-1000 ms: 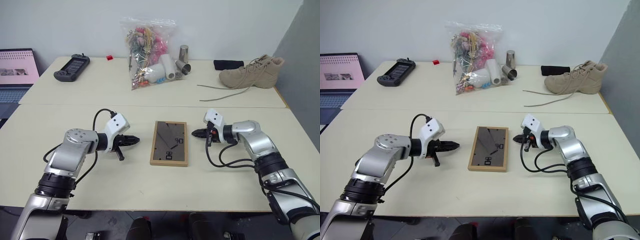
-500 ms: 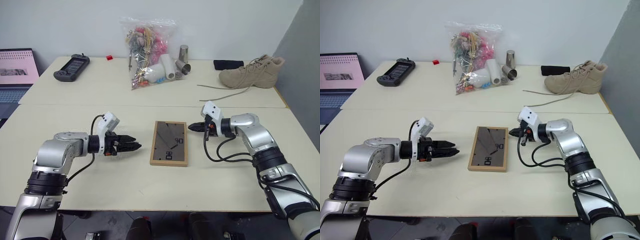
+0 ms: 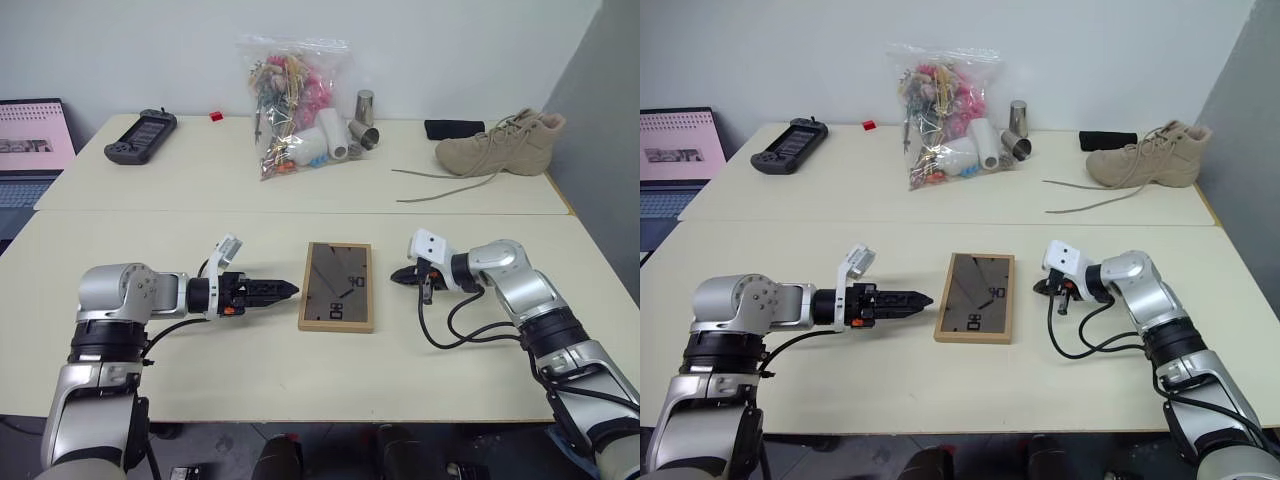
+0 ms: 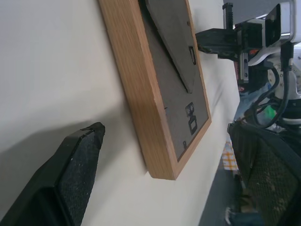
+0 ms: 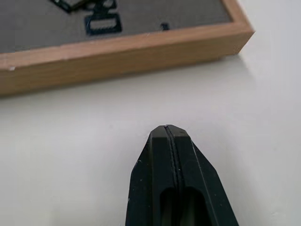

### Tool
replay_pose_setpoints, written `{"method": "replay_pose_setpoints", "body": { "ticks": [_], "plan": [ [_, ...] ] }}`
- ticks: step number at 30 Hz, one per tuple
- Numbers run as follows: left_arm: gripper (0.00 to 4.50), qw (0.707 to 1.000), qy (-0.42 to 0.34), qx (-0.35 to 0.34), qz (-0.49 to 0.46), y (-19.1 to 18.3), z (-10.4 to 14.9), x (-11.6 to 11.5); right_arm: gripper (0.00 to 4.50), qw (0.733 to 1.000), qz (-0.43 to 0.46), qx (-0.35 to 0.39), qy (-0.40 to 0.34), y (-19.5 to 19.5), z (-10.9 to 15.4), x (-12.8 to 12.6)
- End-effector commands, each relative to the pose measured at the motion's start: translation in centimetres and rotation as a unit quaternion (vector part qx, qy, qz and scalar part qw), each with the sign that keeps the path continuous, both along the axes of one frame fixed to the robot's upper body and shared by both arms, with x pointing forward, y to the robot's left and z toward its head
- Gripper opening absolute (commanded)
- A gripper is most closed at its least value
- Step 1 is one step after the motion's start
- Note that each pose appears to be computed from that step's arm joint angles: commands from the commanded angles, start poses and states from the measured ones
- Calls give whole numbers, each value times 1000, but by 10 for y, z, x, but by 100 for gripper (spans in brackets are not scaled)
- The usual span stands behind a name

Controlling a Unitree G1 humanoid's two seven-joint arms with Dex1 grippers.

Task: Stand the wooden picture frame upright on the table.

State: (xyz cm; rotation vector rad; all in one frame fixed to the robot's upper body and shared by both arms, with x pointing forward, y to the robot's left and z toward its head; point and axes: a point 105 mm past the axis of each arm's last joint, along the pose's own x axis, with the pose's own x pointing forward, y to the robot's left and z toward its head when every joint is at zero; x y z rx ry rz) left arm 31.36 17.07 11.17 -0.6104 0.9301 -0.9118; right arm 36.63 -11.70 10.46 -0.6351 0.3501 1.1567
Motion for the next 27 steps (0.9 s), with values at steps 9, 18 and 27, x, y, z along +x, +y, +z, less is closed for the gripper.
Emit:
{"method": "replay_pose_setpoints", "body": {
  "ticks": [9, 18, 27],
  "plan": [
    [448, 998, 15, 11, -63, -23, -9, 0, 0, 997, 49, 49, 22, 51, -2, -21],
    [448, 996, -15, -4, -84, -37, -3, 1, 0, 997, 38, 67, 18, 68, 1, -16],
    [350, 995, -48, -18, -89, -35, 3, -4, 0, 998, 26, 58, 15, 60, -6, -12]
  ]
}}
